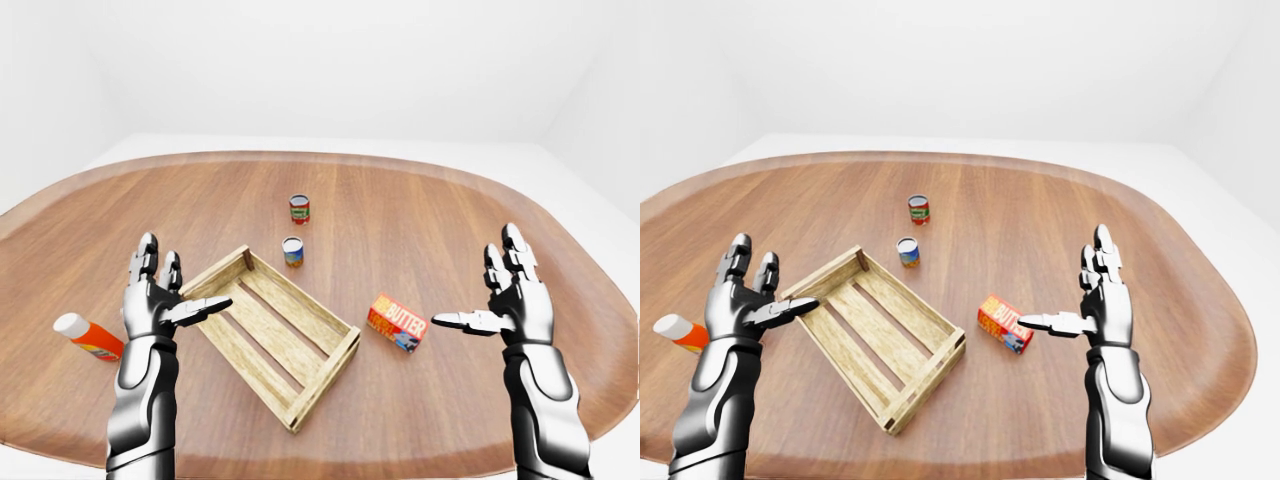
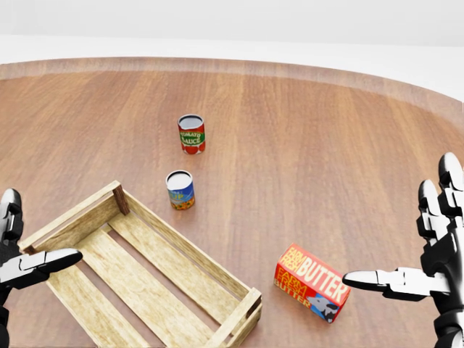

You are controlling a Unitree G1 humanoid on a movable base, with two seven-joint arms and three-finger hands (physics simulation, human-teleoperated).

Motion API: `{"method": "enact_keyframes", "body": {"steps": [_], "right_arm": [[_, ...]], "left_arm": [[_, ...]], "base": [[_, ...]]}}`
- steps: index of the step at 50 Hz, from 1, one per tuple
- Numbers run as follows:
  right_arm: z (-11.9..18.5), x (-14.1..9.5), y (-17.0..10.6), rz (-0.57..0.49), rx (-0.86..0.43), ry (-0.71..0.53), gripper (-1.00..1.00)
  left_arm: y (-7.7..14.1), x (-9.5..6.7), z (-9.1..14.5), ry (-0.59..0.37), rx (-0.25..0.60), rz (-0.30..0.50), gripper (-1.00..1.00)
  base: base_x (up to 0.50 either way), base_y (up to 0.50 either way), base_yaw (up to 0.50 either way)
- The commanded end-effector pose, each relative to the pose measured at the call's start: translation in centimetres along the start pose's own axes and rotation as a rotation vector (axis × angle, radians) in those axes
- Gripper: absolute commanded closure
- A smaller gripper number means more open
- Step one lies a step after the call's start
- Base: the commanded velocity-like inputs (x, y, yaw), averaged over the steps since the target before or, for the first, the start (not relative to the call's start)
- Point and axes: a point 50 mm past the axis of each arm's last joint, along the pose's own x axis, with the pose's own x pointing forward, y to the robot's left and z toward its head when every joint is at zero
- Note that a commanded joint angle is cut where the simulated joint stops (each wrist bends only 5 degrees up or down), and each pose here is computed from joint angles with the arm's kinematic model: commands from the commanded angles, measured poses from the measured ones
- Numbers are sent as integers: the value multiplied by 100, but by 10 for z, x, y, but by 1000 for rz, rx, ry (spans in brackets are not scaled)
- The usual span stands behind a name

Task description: Pick up the butter and put it in the tray.

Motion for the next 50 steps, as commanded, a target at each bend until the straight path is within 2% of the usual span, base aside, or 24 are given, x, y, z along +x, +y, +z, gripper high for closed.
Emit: {"method": "enact_keyframes", "body": {"steps": [1,6,8,9,11,33,37,43,45,49,50], "right_arm": [[0,-1,-1,-10,13,0,-100],[1,0,-2,-20,18,-5,-100],[-1,2,-3,-36,-31,6,-100],[-4,3,-5,-76,-22,15,-100],[0,3,-6,-61,55,-8,-100],[4,2,-5,-38,20,-20,-100],[23,1,-5,-29,-23,-96,-100],[74,-4,3,51,-136,-309,-100],[98,-6,8,86,-230,-410,-100],[121,-6,7,112,-335,-500,-100],[135,-6,5,115,-326,-570,-100]], "left_arm": [[0,-1,-3,11,4,-1,-100],[0,0,-2,7,5,-1,-100],[0,0,0,1,5,-1,-100],[0,0,0,0,5,-1,-100],[0,0,0,-1,5,-1,-100],[0,0,0,0,6,-1,-100],[0,-1,0,1,6,-2,-100],[0,0,-1,3,8,-1,-100],[0,-1,-1,3,11,0,-100],[0,-1,0,2,8,0,-100],[0,-1,-1,3,8,0,-100]], "base": [[0,0,50],[0,0,50],[0,0,50],[-5,27,0],[0,0,0],[0,0,0],[0,0,0],[0,0,0],[0,0,0],[0,0,0],[0,0,0]]}}
